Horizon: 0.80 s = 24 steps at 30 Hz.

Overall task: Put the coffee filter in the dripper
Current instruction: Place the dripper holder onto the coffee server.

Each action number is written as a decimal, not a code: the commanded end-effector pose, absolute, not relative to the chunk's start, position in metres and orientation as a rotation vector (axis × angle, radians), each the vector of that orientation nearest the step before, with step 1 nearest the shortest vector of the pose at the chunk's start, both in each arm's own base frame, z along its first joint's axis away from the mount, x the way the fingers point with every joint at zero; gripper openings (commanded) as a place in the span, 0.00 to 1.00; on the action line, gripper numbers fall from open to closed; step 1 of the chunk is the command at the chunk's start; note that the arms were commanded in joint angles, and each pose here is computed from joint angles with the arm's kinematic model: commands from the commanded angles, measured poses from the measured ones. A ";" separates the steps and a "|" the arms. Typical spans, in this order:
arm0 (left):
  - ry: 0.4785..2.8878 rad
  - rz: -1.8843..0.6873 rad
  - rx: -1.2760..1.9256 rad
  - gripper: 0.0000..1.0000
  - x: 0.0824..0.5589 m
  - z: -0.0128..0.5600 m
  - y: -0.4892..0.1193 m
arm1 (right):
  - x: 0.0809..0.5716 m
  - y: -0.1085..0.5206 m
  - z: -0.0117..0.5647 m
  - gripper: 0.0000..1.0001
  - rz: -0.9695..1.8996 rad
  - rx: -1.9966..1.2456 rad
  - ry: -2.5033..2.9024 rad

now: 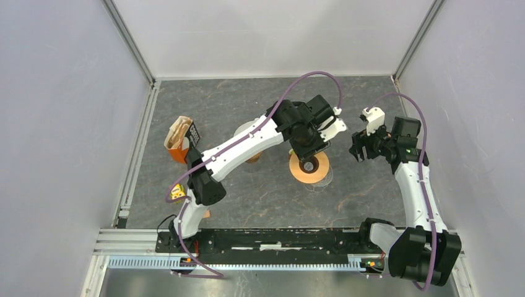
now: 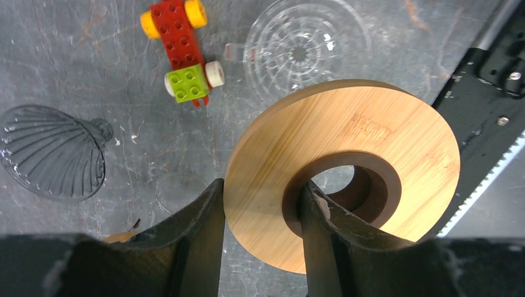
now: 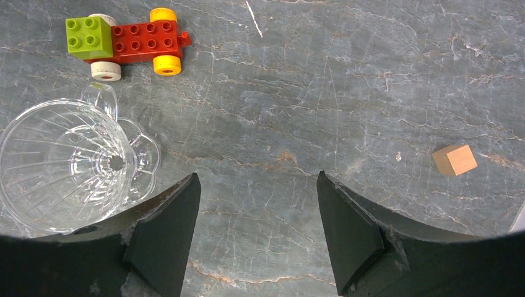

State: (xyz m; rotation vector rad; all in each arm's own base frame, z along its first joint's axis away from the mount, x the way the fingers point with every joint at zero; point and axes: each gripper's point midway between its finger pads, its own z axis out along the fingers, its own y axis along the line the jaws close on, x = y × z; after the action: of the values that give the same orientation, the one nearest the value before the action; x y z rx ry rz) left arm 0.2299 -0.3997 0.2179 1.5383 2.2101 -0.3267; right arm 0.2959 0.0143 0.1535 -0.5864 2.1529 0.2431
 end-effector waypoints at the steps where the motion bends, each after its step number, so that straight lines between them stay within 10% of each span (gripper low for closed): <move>1: 2.134 -0.452 1.357 0.09 0.248 0.245 -0.414 | 0.299 0.017 0.163 0.76 0.251 -0.589 2.104; 24: 2.245 -0.507 1.423 0.10 0.255 0.166 -0.455 | 0.294 0.006 0.160 0.76 0.164 -0.573 2.118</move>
State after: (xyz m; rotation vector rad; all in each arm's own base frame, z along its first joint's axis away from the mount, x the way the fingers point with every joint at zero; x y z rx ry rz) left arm 0.2546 -0.4306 0.1405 1.5050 2.2999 -0.3730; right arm 0.2906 0.0131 0.1525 -0.5825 2.1481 0.2222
